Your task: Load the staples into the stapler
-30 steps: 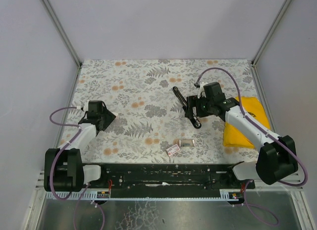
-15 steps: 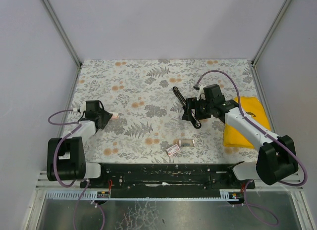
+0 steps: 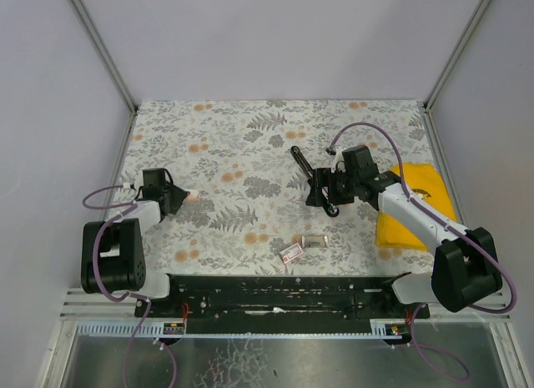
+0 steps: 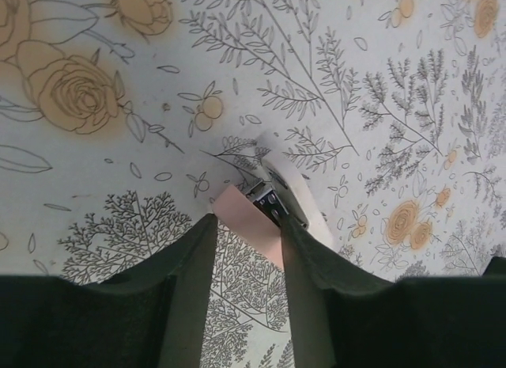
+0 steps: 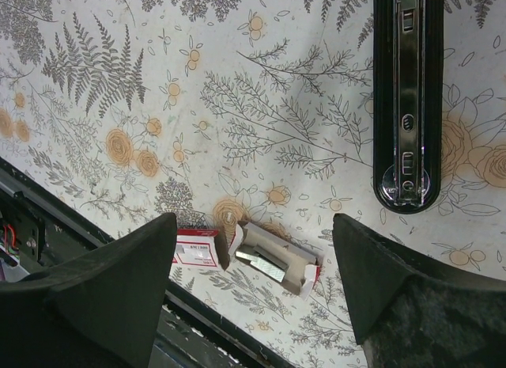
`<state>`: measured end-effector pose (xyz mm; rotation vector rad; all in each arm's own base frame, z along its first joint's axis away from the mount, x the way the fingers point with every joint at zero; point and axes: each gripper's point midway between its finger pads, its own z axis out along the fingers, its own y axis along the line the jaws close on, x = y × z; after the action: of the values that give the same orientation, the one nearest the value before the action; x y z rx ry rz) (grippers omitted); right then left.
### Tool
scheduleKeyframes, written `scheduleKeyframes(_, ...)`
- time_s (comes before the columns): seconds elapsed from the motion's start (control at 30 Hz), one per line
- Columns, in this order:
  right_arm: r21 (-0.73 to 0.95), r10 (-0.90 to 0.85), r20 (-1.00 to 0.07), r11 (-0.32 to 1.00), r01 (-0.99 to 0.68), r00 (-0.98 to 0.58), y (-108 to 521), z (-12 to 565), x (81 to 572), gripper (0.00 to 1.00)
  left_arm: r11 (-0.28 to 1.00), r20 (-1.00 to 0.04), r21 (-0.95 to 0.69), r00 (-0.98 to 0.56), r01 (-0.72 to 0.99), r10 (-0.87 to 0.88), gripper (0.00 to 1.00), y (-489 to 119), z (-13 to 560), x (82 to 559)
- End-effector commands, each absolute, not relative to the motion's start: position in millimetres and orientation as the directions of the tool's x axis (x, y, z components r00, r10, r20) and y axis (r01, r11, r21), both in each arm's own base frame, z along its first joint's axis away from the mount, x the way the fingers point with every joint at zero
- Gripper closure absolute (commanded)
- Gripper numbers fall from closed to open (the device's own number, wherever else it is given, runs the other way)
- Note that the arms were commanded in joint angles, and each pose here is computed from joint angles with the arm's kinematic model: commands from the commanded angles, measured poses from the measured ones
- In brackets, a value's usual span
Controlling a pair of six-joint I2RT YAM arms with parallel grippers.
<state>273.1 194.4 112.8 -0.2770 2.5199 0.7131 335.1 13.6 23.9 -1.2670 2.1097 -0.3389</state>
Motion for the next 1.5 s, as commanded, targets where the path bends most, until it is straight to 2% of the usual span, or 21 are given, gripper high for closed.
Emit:
scheduleKeyframes(0.0, 0.457, -0.034, -0.531, 0.830, -0.320, -0.847, 197.6, 120.3, 273.6, 0.14, 0.518, -0.415, -0.539, -0.325, -0.664, -0.850, 0.68, 16.1, 29.7, 347.6)
scheduleKeyframes(0.3, 0.492, -0.001, -0.516, 0.819, -0.297, -0.857, 201.1, 125.9, 270.5, 0.15, 0.604, -0.442, -0.533, -0.414, -0.592, -0.796, 0.90, 7.9, 32.2, 349.9)
scheduleKeyframes(0.5, 0.542, 0.050, -0.469, 0.804, -0.243, -0.882, 207.9, 124.5, 269.9, 0.15, 0.720, -0.482, -0.559, -0.545, -0.412, -0.686, 1.00, -34.0, 40.5, 356.2)
scheduleKeyframes(0.77, 0.614, 0.154, -0.340, 0.783, -0.095, -0.928, 223.9, 109.5, 278.6, 0.19, 0.888, -0.600, -0.451, -0.706, -0.089, -0.375, 1.00, -138.5, 46.0, 347.6)
scheduleKeyframes(0.9, 0.587, 0.166, -0.310, 0.808, -0.051, -0.936, 232.1, 101.1, 285.3, 0.23, 0.910, -0.628, -0.411, -0.740, 0.052, -0.241, 1.00, -190.3, 46.0, 330.7)
scheduleKeyframes(1.03, 0.585, 0.168, -0.282, 0.811, -0.030, -0.945, 249.9, 97.2, 292.7, 0.30, 0.904, -0.624, -0.416, -0.754, 0.102, -0.202, 1.00, -217.5, 44.6, 320.0)
scheduleKeyframes(1.13, 0.588, 0.149, -0.278, 0.808, -0.046, -0.949, 270.3, 97.6, 295.9, 0.31, 0.889, -0.616, -0.438, -0.765, 0.133, -0.189, 0.95, -231.1, 46.0, 313.9)
scheduleKeyframes(1.3, 0.580, 0.138, -0.252, 0.814, -0.035, -0.958, 299.2, 85.8, 298.5, 0.34, 0.892, -0.618, -0.444, -0.748, 0.079, -0.242, 0.70, -222.4, 55.6, 311.4)
scheduleKeyframes(1.37, 0.587, 0.136, -0.246, 0.809, -0.036, -0.960, 309.7, 83.0, 299.5, 0.38, 0.898, -0.634, -0.437, -0.726, 0.051, -0.267, 0.61, -213.2, 63.7, 310.6)
scheduleKeyframes(1.47, 0.581, 0.119, -0.254, 0.812, -0.053, -0.960, 323.0, 79.6, 301.8, 0.41, 0.903, -0.655, -0.428, -0.699, 0.031, -0.287, 0.50, -201.8, 74.3, 307.8)
